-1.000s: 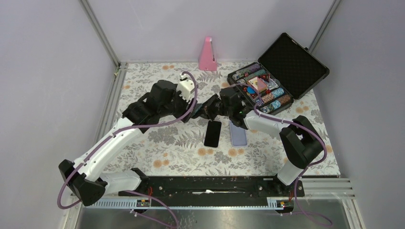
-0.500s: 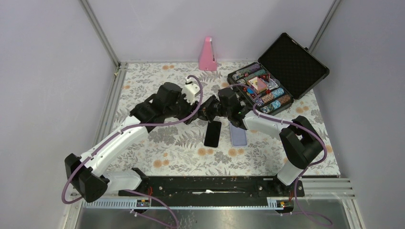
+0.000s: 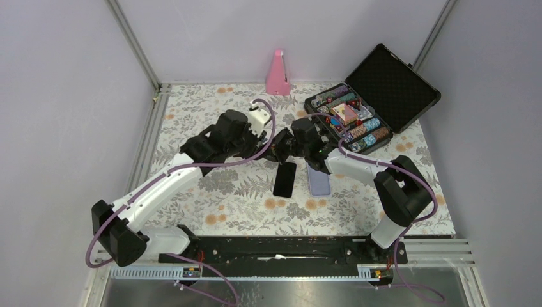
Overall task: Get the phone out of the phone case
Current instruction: Remove the phone case from the phone.
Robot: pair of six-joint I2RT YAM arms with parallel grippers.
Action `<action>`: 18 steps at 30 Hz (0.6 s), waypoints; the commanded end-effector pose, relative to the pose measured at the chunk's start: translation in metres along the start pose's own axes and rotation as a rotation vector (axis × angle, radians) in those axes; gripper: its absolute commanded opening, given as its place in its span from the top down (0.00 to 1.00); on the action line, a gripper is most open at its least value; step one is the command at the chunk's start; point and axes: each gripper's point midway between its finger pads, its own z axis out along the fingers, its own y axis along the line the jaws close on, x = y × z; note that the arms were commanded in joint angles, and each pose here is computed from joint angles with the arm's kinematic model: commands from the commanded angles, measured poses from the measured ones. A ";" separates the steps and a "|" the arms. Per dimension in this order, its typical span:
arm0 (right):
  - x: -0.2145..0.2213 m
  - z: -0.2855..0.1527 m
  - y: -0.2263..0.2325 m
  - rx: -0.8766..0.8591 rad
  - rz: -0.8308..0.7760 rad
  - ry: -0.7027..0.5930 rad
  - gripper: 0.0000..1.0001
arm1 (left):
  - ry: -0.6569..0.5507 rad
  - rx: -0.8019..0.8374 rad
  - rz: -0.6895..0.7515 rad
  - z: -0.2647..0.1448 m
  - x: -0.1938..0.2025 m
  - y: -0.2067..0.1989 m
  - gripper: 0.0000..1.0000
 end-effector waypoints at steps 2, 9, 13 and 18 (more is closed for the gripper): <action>0.027 -0.025 0.064 -0.187 -0.082 0.083 1.00 | 0.022 -0.090 0.012 0.006 -0.003 0.020 0.59; 0.034 -0.033 0.073 -0.212 -0.072 0.111 1.00 | 0.049 -0.144 0.031 0.013 0.004 0.029 0.67; 0.033 -0.033 0.062 -0.179 -0.065 0.103 1.00 | 0.027 -0.149 0.024 0.010 -0.004 0.030 1.00; 0.030 -0.024 0.035 -0.130 -0.073 0.114 1.00 | -0.036 -0.187 -0.007 -0.011 -0.029 0.038 1.00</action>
